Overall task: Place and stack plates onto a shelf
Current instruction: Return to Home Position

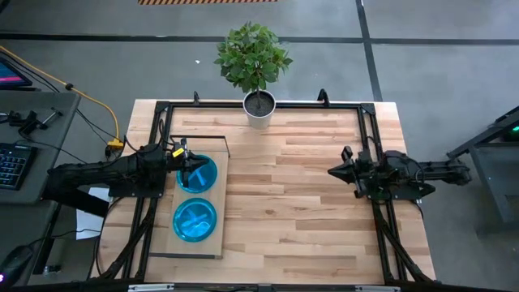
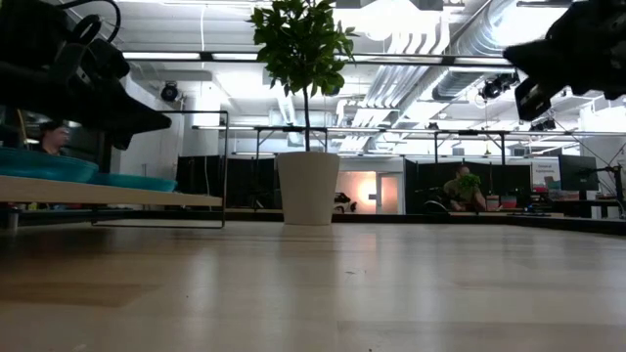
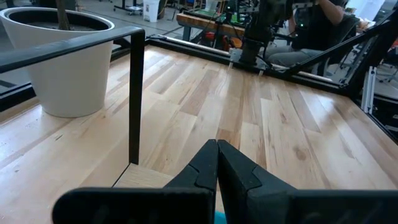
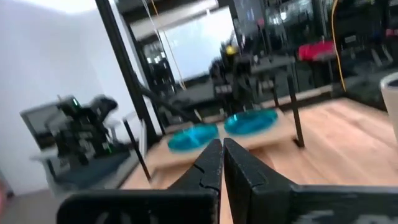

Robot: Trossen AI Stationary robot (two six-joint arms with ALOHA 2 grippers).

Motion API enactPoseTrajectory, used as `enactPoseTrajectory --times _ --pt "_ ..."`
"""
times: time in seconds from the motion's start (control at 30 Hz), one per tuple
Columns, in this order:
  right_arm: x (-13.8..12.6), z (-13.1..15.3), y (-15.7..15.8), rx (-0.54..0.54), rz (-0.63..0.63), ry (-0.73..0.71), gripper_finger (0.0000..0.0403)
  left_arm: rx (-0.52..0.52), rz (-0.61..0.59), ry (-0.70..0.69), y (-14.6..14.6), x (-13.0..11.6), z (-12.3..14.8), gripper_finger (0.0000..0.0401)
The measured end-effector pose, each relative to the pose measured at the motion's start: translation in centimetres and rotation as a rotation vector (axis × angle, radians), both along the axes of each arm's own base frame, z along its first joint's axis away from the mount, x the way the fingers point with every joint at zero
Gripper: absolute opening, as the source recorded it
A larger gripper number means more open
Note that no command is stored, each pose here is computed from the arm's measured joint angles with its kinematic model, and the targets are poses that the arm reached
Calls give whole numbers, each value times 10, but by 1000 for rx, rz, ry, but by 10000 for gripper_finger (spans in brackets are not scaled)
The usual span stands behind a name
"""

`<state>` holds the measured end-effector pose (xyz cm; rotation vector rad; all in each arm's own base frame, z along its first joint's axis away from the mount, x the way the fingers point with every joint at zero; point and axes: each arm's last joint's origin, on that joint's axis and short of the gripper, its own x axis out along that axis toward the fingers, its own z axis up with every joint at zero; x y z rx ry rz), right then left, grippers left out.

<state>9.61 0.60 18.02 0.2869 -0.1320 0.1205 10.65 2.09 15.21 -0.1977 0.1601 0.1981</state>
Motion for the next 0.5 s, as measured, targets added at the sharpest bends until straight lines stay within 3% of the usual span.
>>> enactPoseTrajectory --times 0.17,0.5 --pt "1 -12 0 -7 2 124 0 0 0 0 0 0 0 0" --pt "2 -13 0 18 4 136 0 0 0 0 0 0 0 0"
